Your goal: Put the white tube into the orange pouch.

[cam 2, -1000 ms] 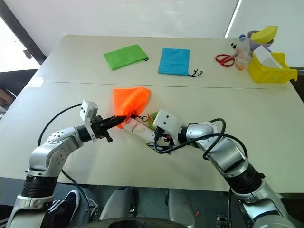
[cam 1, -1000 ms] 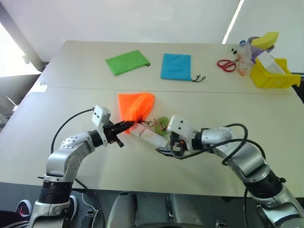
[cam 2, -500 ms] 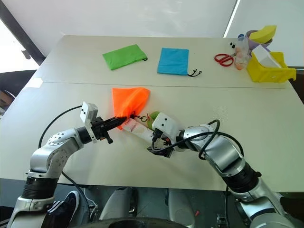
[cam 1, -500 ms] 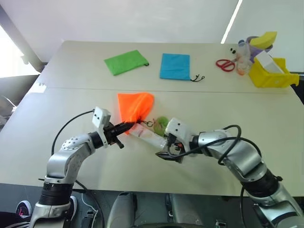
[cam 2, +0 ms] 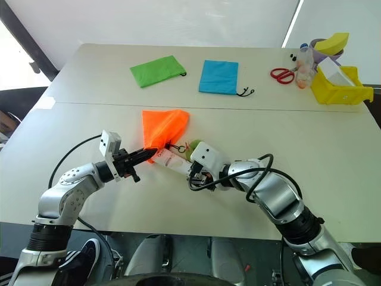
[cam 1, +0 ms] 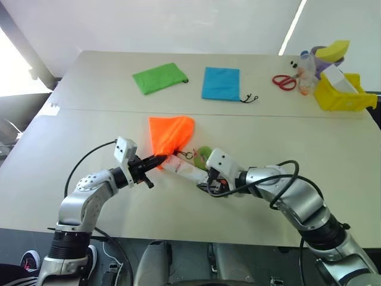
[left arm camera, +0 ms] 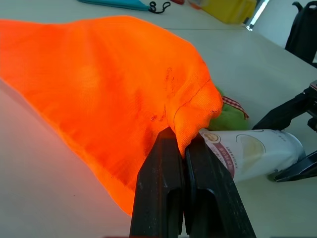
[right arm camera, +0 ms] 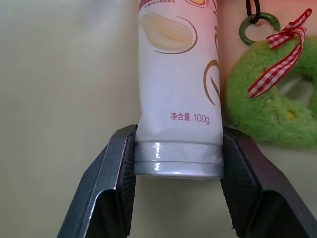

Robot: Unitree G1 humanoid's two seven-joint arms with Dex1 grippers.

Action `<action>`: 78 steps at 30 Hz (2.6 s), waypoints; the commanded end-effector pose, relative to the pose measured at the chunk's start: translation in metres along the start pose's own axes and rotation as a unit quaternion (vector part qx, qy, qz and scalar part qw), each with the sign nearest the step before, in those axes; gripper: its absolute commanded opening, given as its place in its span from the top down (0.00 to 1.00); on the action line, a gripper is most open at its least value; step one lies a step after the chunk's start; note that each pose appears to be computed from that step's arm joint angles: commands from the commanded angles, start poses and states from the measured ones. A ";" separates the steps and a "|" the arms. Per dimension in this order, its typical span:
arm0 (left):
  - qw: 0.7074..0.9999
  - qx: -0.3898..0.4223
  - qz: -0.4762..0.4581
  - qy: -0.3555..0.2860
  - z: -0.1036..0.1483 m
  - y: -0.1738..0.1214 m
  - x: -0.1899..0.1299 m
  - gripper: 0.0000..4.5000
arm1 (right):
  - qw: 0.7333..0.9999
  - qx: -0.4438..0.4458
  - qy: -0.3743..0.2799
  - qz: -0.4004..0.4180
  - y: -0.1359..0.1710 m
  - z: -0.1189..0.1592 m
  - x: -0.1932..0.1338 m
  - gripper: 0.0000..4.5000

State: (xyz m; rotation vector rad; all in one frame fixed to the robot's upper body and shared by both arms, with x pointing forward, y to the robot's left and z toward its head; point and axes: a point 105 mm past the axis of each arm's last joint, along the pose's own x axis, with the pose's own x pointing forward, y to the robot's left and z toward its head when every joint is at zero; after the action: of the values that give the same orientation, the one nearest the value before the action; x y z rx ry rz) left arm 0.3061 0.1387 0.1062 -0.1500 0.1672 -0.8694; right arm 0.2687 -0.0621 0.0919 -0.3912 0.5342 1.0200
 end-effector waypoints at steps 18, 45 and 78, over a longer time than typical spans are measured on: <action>0.999 0.038 -0.014 0.009 0.013 -0.005 -0.004 1.00 | 0.985 0.100 -0.143 -0.012 0.008 0.046 -0.021 0.60; 0.999 0.012 0.010 -0.034 0.032 0.001 0.002 1.00 | 0.954 0.139 -0.263 -0.024 0.008 0.066 -0.038 0.60; 0.997 -0.028 0.069 -0.015 0.003 0.038 -0.014 1.00 | 0.991 -0.031 -0.121 -0.055 0.004 0.028 -0.002 0.60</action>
State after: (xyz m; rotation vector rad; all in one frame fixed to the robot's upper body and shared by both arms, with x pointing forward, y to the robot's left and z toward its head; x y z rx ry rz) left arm 0.3255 0.1700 0.0944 -0.2138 0.2002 -0.7253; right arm 0.2712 -0.0483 0.1076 -0.3699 0.2902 0.9591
